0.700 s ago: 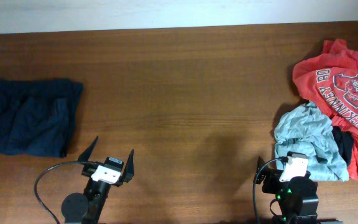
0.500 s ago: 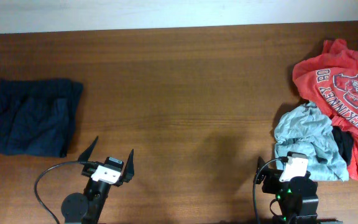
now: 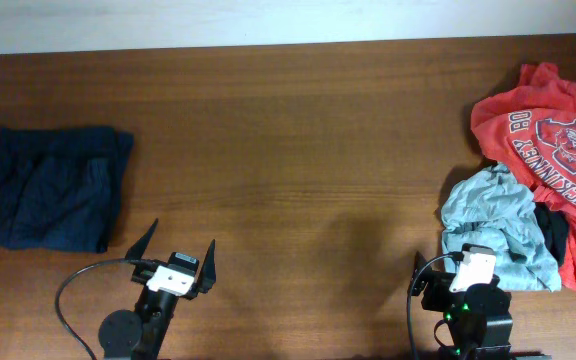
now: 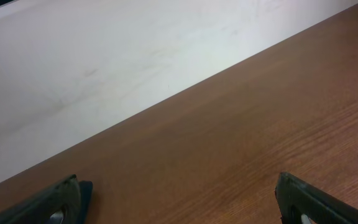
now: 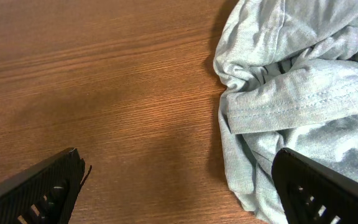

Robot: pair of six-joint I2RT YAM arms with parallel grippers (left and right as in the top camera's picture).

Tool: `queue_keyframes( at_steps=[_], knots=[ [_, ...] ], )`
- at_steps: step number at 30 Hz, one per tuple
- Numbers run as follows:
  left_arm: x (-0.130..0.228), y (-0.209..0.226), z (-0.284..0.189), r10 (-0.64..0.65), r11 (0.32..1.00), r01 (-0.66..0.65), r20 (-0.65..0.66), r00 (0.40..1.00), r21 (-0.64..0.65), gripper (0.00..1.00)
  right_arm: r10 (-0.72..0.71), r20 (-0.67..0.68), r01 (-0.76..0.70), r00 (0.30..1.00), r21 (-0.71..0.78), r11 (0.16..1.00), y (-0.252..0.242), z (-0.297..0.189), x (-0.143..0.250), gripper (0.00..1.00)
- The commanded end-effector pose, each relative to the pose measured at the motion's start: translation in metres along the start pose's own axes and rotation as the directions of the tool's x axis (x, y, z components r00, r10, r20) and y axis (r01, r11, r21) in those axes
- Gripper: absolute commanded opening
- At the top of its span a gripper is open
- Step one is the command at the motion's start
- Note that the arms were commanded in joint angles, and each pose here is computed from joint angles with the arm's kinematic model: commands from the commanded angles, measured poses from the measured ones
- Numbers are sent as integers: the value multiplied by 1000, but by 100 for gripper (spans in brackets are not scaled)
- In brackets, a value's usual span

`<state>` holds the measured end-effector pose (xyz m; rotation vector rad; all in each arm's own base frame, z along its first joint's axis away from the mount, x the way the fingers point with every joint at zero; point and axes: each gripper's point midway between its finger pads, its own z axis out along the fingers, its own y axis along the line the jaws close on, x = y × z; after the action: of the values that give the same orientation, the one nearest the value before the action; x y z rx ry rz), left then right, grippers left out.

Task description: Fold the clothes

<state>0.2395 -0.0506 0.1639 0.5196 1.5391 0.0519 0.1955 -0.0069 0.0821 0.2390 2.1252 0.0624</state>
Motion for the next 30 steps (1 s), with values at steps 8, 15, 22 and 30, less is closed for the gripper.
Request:
queue_keyframes(
  at_steps=[8, 15, 22, 30],
  knots=[
    [1, 0, 0, -10, 1000, 10, -1, 1000, -5, 100, 11, 3, -11, 1000, 3, 1000, -1, 1, 1, 99],
    [1, 0, 0, -10, 1000, 10, -1, 1000, -5, 100, 11, 3, -11, 1000, 3, 1000, -1, 1, 1, 99],
    [1, 0, 0, -10, 1000, 10, -1, 1000, -5, 100, 11, 3, -11, 1000, 3, 1000, -1, 1, 1, 99],
    [1, 0, 0, -10, 1000, 10, -1, 1000, -5, 100, 18, 119, -20, 993, 15, 1000, -2, -1, -27, 98]
  ],
)
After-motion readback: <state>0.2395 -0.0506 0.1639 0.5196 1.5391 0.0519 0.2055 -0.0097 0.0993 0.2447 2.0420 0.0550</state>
